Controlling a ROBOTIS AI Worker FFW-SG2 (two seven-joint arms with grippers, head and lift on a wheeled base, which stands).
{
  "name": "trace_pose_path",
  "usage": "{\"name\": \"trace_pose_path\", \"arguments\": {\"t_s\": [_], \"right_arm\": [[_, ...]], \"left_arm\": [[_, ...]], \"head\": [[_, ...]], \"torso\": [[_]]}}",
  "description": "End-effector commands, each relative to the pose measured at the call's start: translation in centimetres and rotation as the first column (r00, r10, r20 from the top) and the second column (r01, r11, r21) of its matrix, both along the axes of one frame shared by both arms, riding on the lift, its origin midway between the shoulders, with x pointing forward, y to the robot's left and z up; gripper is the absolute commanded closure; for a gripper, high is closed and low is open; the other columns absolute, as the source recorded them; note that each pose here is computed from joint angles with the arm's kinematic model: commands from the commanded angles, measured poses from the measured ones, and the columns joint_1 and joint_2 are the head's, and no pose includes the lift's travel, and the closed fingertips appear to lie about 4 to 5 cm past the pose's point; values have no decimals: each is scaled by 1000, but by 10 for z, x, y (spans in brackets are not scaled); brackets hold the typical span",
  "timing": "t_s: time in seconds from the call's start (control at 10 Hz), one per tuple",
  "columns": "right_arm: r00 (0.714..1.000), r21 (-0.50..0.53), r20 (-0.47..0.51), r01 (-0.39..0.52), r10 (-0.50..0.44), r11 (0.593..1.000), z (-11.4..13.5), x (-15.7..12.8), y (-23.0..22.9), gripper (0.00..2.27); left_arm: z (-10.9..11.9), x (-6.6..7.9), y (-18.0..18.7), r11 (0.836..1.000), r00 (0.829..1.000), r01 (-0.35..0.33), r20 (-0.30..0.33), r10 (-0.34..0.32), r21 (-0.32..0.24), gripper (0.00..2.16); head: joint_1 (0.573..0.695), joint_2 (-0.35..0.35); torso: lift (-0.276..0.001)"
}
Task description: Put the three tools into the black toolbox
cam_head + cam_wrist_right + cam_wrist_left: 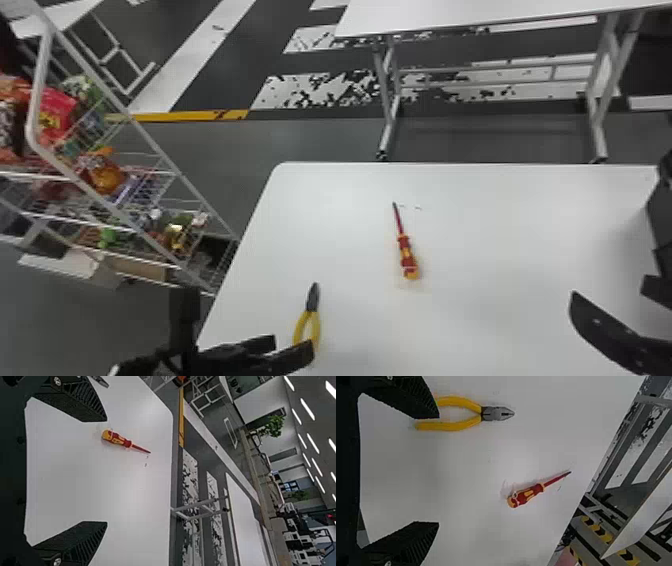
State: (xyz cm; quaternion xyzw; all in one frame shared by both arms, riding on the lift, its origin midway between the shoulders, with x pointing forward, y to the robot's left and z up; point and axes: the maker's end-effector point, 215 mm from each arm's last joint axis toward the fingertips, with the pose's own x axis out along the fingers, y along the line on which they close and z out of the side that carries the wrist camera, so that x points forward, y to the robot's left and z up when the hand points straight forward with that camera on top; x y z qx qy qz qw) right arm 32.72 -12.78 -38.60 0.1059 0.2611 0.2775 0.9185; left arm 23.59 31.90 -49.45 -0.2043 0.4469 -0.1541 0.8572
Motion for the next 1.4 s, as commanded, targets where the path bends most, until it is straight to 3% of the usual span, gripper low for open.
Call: {"name": "trace_pose_path", "arguments": {"t_s": [0.0, 0.1, 0.2, 0.3, 0.4, 0.5, 0.7, 1.1, 1.3], "right_arm": [[1000, -2, 10, -9, 9, 1000, 4, 2, 0, 76], [1000, -7, 10, -6, 6, 1000, 4, 3, -1, 76], [1000, -8, 7, -6, 6, 1000, 3, 3, -1, 76], [1000, -9, 8, -5, 5, 1000, 3, 3, -3, 76], [1000, -9, 12, -12, 12, 1000, 5, 4, -2, 76], [1000, -2, 15, -14, 15, 1000, 6, 5, -1, 76], [1000, 2, 21, -20, 20, 1000, 8, 5, -1, 76], [999, -3, 26, -31, 31, 1000, 10, 6, 0, 76], [999, 6, 26, -41, 41, 999, 11, 3, 7, 76]], "left_arm": [[-5, 4, 8, 1000, 1000, -14, -18, 15, 18, 33], [-2, 0, 6, 999, 998, -30, -50, 31, 16, 33], [-2, -18, 4, 997, 986, -72, -151, 76, 31, 33], [-3, -46, 5, 990, 950, -118, -281, 134, 74, 33], [18, -24, 22, 984, 966, -122, -214, 147, 128, 33], [36, -5, 36, 980, 975, -138, -157, 160, 143, 33], [47, 4, 44, 982, 981, -128, -129, 146, 141, 36], [47, 19, 56, 988, 984, -110, -131, 124, 110, 36], [43, 19, 61, 989, 982, -105, -146, 120, 107, 39]], "head": [[695, 350], [695, 350], [695, 350], [695, 350], [695, 350], [695, 350], [695, 350], [695, 350], [695, 350]], "torso": [[-51], [-51], [-51], [-51], [-51], [-51], [-51], [-51], [-51]]}}
